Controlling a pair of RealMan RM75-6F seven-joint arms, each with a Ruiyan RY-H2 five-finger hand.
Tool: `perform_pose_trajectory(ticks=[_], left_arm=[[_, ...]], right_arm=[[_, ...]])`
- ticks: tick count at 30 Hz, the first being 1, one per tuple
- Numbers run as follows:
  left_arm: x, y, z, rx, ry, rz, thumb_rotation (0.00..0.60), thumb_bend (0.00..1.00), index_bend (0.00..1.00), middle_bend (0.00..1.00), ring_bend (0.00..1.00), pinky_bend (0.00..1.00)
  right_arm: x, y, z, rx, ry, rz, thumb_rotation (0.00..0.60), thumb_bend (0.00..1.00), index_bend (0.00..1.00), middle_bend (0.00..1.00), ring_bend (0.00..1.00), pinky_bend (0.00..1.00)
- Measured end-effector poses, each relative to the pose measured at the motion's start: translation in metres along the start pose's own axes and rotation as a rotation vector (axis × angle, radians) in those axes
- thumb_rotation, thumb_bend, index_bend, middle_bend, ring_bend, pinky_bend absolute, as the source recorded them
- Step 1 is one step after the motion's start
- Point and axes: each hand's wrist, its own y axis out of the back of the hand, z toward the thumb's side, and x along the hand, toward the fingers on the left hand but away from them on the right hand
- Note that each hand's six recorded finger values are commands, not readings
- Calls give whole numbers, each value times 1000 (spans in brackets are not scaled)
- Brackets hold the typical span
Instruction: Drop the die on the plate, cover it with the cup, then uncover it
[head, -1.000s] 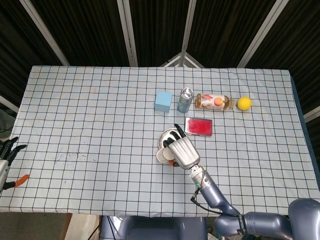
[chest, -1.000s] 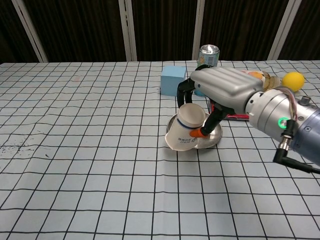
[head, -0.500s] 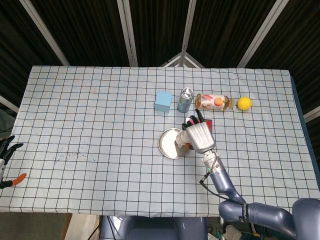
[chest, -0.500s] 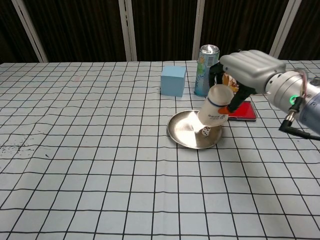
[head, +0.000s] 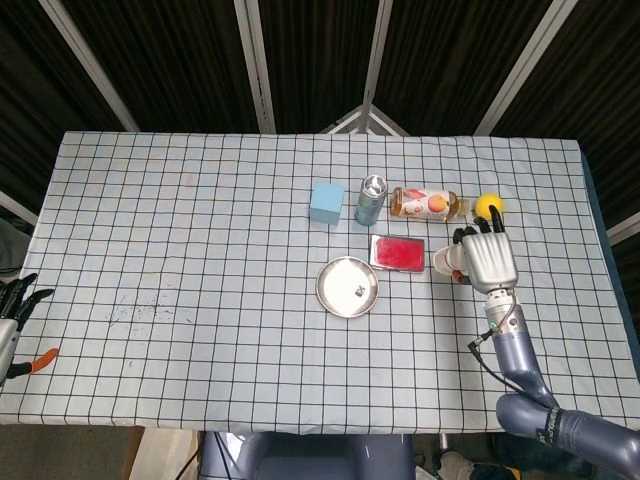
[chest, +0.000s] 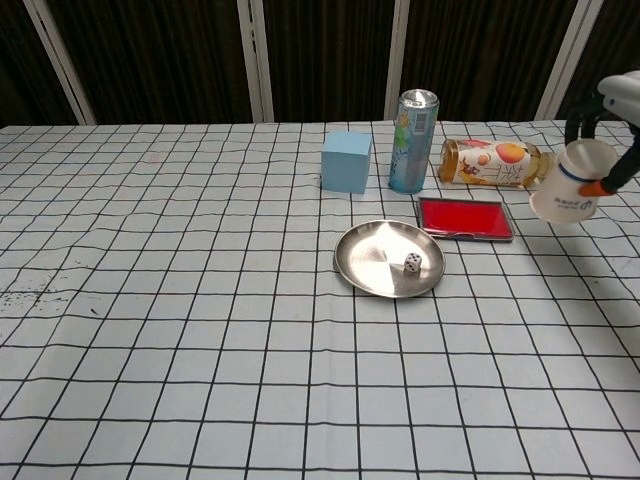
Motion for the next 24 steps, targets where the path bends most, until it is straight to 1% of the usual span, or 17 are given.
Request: perform_pose_trajectory(ticks=[4,9,12,13,15,16,17,19,20,21,24], left_arm=[[0,-1,1,5,0,-1,600,294,165,0,0,24],[0,-2,2,7,1,-2,600,294,165,0,0,23],[0,-2,2,6,3,-2,600,294,164,0,0,23],[0,-2,2,5,4,-1,600,294,164,0,0,23],[1,-1,1,4,5,-1,600,294,165,0,0,23],[1,-1,1,3,5,0,600,294,165,0,0,23],[1,-1,1,3,6,0,600,294,165,0,0,24],[1,-1,0,2,7,1,600,294,165,0,0,24],[1,0,0,2,7,1,600,294,165,0,0,23],[1,0,0,1,7,1,600,294,164,0,0,23],[1,0,0,1,7,2,600,294,164,0,0,24]], right_arm=[[7,-10,-6,-12,0,43,600,341,581,481,229,0],[11,-21,-3,-44,21,92,600,341,582,482,229,0],[10,-25,-1,-49,24,102,600,339,575,481,229,0],[10,-26,-1,-50,23,104,600,320,559,472,226,0],[8,-28,-2,-50,17,108,600,255,502,425,207,0],[8,-29,-3,-50,12,111,600,198,444,370,181,0],[7,-30,-4,-51,7,117,600,167,399,329,161,0],[6,-34,-6,-55,-5,137,600,104,271,225,108,0],[6,-36,-7,-56,-11,148,600,92,243,205,98,0],[6,-38,-9,-55,-19,165,600,71,195,172,80,0],[6,-41,-15,-53,-36,204,600,38,102,121,54,0]])
